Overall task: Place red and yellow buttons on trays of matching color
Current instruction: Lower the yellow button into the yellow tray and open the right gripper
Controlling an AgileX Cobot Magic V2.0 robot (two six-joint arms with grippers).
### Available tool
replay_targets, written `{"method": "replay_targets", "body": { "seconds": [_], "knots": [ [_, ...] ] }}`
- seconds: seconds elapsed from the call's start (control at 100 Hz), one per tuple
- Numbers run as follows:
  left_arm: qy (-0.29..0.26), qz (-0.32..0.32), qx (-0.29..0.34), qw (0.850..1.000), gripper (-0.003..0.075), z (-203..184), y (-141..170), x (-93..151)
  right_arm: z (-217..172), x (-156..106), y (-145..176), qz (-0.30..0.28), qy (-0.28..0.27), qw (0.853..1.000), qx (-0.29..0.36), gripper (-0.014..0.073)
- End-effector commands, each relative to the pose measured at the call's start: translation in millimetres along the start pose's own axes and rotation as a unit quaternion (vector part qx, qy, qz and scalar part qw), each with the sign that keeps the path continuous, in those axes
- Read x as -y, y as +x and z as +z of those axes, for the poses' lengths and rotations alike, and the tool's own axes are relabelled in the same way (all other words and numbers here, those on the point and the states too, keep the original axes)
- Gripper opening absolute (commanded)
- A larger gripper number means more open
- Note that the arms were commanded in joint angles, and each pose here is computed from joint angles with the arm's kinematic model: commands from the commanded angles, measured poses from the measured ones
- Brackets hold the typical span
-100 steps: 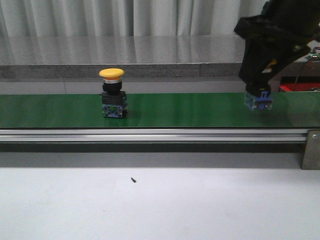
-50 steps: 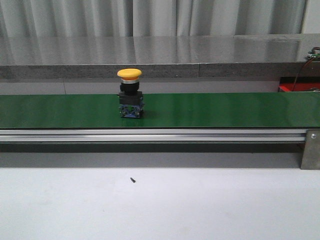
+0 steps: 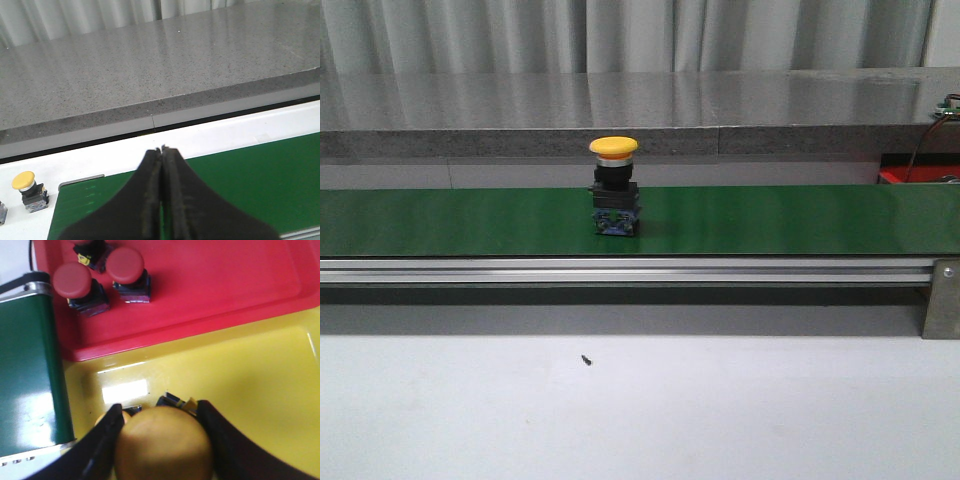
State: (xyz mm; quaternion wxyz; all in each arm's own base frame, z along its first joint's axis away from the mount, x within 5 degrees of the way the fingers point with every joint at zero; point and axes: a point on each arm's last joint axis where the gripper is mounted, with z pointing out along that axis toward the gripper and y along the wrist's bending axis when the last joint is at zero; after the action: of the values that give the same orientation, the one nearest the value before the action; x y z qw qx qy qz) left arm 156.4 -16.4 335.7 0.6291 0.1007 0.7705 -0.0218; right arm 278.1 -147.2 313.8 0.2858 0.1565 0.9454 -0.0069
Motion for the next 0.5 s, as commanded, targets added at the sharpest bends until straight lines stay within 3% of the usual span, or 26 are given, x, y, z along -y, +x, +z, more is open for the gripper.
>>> {"method": "replay_targets", "body": {
  "seconds": [0.0,0.49],
  "knots": [
    [-0.018,-0.006,0.038,0.999,-0.002,-3,-14,-3,8,6,-12,0.009,0.008,0.999,0.034,0.0204],
    [-0.018,-0.006,0.038,0.999,-0.002,-3,-14,-3,93,23,-7,0.031,0.009,0.999,-0.026,0.0204]
  ]
}}
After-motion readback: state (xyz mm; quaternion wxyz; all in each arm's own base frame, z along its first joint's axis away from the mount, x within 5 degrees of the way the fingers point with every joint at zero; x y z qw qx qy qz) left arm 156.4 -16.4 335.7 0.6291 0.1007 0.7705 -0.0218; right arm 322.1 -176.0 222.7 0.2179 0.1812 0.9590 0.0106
